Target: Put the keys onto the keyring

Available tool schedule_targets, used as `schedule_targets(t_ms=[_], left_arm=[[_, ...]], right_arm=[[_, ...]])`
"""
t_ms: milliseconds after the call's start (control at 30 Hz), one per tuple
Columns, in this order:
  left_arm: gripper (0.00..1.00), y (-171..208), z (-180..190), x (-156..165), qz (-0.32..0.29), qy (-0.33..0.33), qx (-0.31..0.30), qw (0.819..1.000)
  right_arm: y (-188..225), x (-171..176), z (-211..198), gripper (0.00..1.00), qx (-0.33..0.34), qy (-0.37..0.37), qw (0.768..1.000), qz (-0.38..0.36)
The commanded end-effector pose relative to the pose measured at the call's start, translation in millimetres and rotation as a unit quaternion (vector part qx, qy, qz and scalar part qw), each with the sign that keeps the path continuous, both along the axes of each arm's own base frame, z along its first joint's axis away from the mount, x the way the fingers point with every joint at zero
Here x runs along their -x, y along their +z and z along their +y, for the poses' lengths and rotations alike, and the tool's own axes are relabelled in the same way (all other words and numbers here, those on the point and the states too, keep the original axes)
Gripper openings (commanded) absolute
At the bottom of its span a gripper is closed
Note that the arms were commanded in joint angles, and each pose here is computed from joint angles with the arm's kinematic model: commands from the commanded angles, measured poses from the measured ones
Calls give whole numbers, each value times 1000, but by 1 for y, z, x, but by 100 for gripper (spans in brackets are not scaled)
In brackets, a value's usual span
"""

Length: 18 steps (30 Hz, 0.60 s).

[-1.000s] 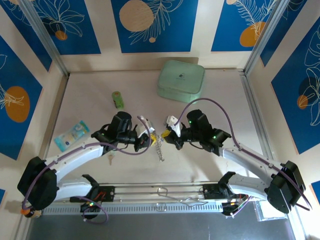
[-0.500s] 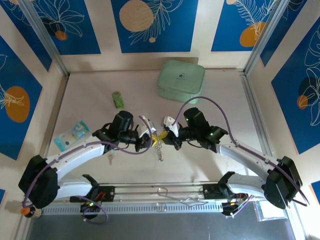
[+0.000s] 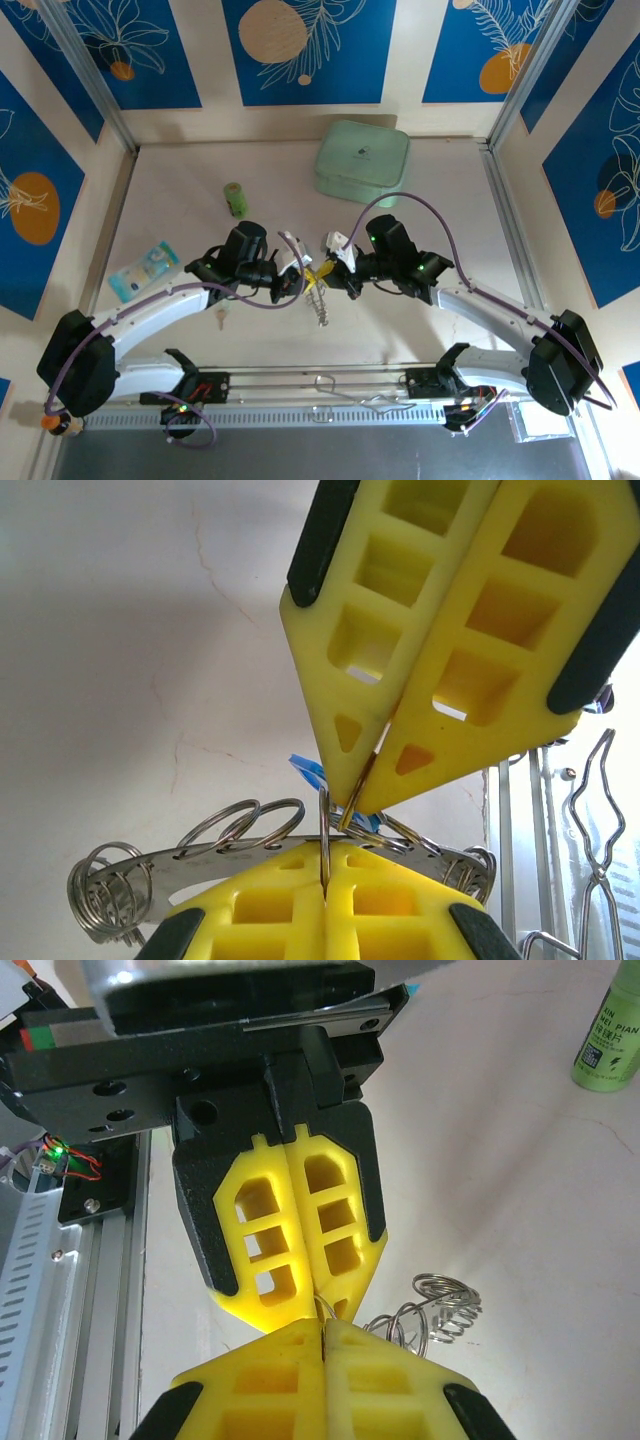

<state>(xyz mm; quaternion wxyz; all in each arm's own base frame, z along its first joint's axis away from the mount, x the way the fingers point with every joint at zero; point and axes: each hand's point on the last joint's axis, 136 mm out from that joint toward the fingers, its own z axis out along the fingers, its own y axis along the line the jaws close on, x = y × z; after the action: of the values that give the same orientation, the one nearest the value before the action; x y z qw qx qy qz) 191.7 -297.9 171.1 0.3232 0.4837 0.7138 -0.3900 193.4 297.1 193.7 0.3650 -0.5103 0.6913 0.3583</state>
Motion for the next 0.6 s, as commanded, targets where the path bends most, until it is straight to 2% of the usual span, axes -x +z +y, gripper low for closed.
schedule_targets(t_ms=[0, 267, 567], left_arm=[[0, 13, -8, 3, -17, -22, 12, 1000], [0, 14, -6, 6, -26, -26, 13, 999], [0, 20, -1, 8, -79, -28, 31, 996]], right_arm=[[10, -1, 3, 0, -19, 4, 1000, -2], [7, -15, -3, 0, -8, -40, 999, -3], [-6, -21, -10, 0, 19, -65, 998, 15]])
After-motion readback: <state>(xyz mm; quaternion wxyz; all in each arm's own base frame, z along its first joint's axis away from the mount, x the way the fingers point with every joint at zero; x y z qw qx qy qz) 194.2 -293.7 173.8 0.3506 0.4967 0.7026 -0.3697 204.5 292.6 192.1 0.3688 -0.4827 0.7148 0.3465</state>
